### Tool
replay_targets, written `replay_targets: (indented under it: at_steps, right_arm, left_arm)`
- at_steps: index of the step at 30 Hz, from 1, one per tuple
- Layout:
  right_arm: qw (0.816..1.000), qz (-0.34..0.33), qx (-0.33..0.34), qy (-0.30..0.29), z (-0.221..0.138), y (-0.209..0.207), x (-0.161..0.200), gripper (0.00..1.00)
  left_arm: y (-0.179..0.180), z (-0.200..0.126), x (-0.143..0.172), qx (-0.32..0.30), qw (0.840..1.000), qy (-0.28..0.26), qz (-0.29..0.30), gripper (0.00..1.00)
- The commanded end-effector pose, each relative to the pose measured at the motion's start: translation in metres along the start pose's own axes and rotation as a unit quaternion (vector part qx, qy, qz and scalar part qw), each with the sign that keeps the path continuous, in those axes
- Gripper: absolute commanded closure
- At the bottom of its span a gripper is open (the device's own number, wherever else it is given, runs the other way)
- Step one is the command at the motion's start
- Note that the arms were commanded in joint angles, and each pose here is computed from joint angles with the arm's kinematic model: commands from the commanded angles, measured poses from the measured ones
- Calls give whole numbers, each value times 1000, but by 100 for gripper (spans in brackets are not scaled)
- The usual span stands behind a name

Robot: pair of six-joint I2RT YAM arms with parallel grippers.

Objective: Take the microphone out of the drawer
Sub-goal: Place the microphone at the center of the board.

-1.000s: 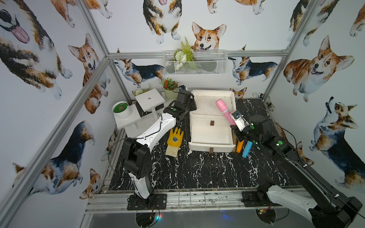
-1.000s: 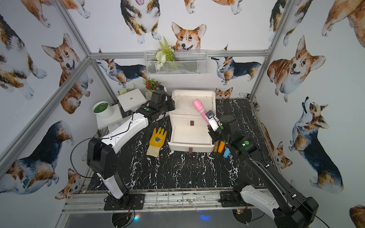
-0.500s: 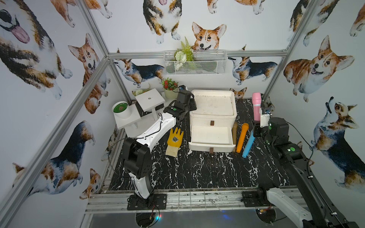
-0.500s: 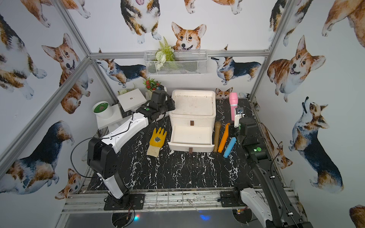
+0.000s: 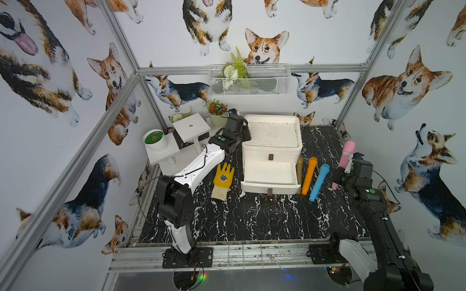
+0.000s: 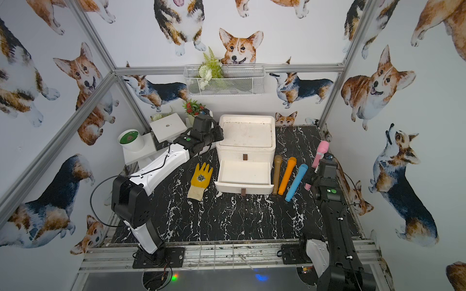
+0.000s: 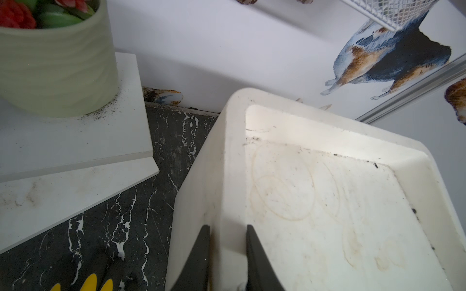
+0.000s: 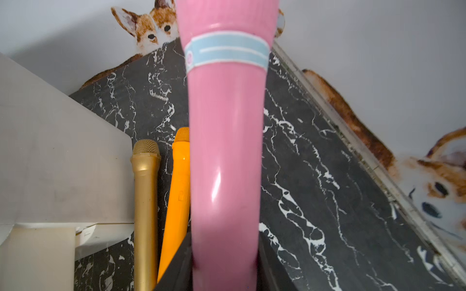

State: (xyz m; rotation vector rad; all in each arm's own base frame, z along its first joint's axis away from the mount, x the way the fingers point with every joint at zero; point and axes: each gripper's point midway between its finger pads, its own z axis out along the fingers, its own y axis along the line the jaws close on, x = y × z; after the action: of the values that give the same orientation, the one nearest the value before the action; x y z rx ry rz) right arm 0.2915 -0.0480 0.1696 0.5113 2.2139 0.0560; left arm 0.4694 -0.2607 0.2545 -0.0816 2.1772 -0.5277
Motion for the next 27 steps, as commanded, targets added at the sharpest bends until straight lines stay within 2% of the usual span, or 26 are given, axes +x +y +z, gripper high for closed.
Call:
replay_targets:
  at_steps: [1,14,27]
  right_arm:
    - [1000,26,-12,-1,8,1,0,89]
    - [990,89,0,105,57,-23,37,88]
    - [977,127,-2,173,91,-25,67,87]
  left_arm:
    - [38,-3,81,-65,985,159,-24,93]
    - [42,-6,78,-63,986,151,-30,93]
    - [44,-8,75,-61,987,142,-35,93]
